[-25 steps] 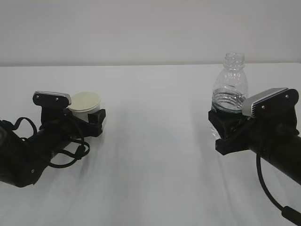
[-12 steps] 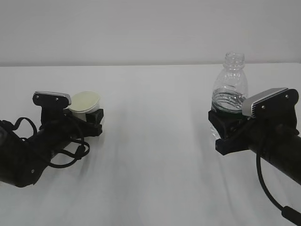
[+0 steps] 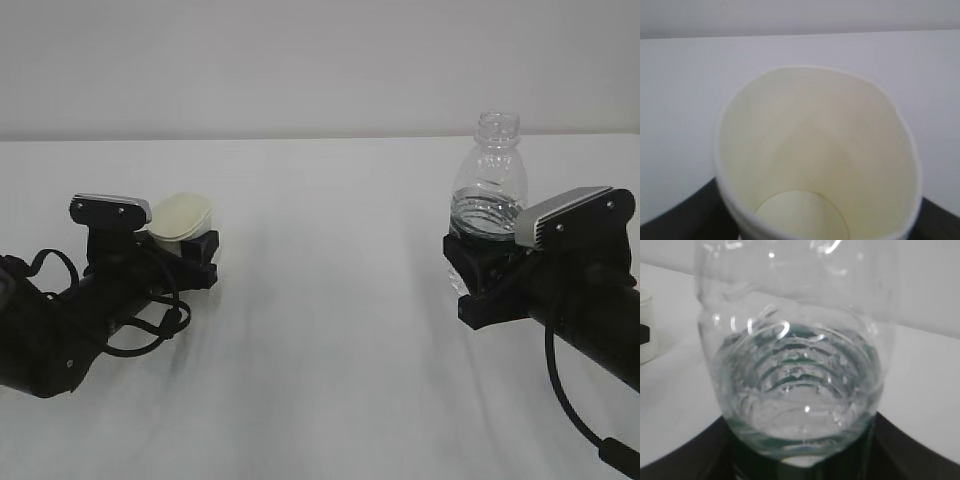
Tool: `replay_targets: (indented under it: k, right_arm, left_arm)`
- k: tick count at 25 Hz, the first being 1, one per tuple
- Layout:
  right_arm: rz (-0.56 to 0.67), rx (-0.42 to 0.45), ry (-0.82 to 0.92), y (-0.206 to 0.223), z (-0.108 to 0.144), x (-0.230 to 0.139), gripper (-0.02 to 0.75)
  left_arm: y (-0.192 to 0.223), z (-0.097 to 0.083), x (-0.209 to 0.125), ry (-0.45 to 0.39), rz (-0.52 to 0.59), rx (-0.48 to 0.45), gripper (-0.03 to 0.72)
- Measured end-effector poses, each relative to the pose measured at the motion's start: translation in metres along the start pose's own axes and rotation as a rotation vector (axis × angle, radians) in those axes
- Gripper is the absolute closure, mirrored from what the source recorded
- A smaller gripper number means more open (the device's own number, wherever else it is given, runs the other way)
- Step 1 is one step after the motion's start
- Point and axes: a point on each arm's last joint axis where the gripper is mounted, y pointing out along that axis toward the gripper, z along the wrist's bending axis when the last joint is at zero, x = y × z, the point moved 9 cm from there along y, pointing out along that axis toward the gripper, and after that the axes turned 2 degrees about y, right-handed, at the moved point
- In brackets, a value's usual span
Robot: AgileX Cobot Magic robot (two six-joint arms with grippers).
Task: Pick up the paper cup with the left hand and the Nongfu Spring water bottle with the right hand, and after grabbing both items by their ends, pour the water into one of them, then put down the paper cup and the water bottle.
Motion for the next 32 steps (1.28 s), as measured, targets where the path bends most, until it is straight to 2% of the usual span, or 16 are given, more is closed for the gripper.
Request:
replay_targets:
  k: [9, 11, 19, 22, 25, 32]
  right_arm:
    - [0.0, 0.0, 0.0, 0.0, 0.0, 0.0, 0.324]
    - [0.0, 0.0, 0.0, 0.0, 0.0, 0.0, 0.324]
    - [0.0, -0.007, 0.003, 0.0, -0.001, 0.0, 0.324]
    - [0.0, -0.007, 0.003, 0.0, -0.001, 0.0, 0.324]
    - [0.0, -0.009, 0.003, 0.0, -0.002, 0.0, 0.324]
    - [0.0, -0.011, 0.004, 0.0, -0.002, 0.0, 0.324]
  left_arm:
    - [0.0, -0.004, 0.0, 0.01, -0.001, -0.021, 0.216]
    - [0.0, -0.013, -0.001, 0.031, 0.003, -0.07, 0.216]
    - [-0.013, -0.067, -0.01, 0.169, 0.024, -0.382, 0.217]
    - [-0.018, -0.08, -0.013, 0.181, 0.035, -0.461, 0.217]
    - [-0.022, -0.087, -0.014, 0.17, 0.044, -0.506, 0.217]
    - [-0.027, -0.095, 0.001, 0.158, 0.021, -0.546, 0.217]
